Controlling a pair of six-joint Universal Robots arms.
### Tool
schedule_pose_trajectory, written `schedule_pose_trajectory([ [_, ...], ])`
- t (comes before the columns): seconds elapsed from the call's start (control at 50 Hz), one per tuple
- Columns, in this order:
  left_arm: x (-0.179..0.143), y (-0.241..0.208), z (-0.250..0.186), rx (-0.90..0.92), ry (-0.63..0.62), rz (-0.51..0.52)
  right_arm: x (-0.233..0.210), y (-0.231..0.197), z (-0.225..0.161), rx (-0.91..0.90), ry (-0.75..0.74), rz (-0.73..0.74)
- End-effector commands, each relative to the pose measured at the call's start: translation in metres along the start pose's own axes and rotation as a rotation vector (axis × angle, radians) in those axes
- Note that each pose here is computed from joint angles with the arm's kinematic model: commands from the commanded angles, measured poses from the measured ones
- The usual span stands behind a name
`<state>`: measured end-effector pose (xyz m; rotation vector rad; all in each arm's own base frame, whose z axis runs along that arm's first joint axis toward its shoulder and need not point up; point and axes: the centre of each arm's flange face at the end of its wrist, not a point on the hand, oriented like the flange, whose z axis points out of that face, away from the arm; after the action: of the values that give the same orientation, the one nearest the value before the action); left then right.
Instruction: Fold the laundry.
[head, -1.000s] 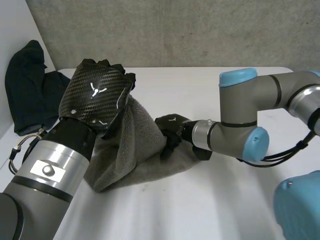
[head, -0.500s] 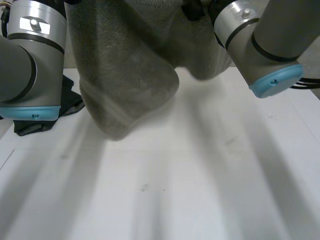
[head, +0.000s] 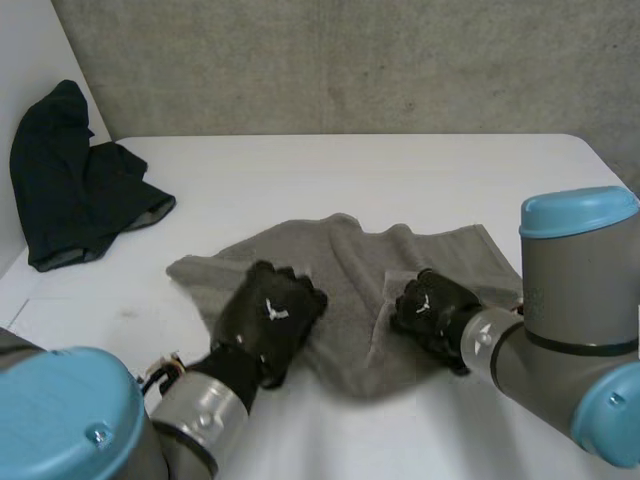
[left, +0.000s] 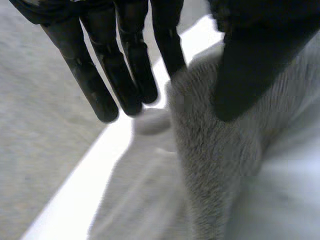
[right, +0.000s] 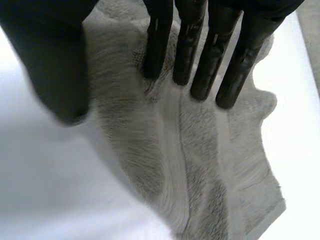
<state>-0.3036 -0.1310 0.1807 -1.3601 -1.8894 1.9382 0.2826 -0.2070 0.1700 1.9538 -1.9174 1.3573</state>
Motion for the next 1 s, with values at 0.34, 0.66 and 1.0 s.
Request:
schedule_pose_trajectory([
  [0.34, -0.119, 0.006, 0.038, -0.029, -0.123, -0.053, 0.093, -0.028, -0.004, 0.241, 0.101, 0.298],
  [0.66, -0.095, 0.060, 0.072, -0.127, 0.276, -0.156, 0.051, -0.009, 0.036, 0.212, -0.117, 0.130],
  [1.0, -0.061, 0.069, 0.072, -0.130, 0.380, 0.052, 0.035, 0.007, 0.058, 0.188, -0.129, 0.129],
])
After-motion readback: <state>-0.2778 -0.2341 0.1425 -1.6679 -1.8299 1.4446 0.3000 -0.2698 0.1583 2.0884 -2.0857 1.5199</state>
